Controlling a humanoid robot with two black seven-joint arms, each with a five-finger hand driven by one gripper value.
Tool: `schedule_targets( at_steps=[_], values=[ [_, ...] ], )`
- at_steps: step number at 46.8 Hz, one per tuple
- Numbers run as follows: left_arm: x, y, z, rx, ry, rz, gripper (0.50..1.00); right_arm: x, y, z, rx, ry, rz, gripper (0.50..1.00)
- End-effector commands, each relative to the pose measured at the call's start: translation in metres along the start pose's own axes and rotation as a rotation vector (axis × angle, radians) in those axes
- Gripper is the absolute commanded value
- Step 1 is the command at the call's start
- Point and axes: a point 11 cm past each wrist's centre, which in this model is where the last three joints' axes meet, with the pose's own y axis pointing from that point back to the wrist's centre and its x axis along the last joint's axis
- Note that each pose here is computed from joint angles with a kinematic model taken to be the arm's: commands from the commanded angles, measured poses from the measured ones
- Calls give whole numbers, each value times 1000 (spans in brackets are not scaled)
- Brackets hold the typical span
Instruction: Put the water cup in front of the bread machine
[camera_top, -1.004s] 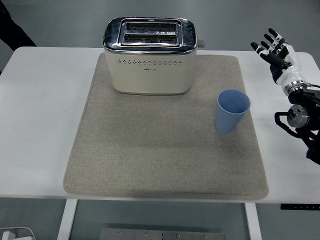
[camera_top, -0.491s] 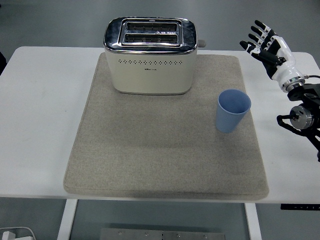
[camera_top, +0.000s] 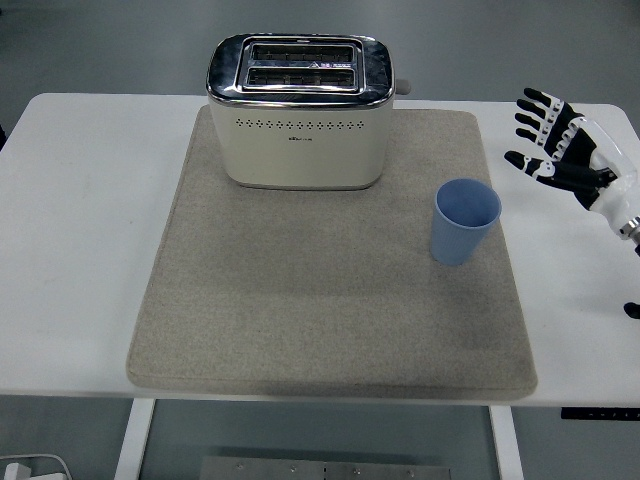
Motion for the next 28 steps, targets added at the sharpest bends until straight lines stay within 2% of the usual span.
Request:
schedule_targets(
  at_steps=[1, 14, 17, 28],
  values=[
    [0, 0, 0, 0, 0, -1, 1000, -5, 12, 2, -12, 80, -34, 930],
    [0, 0, 0, 0, 0, 0, 1000, -25, 36, 24, -59, 114, -86, 930],
    [0, 0, 0, 0, 0, 0, 1000, -25, 40, 30, -72, 123, -75, 930],
    [0, 0, 0, 0, 0, 0, 1000, -27, 47, 36, -89, 116, -73, 930]
  ],
)
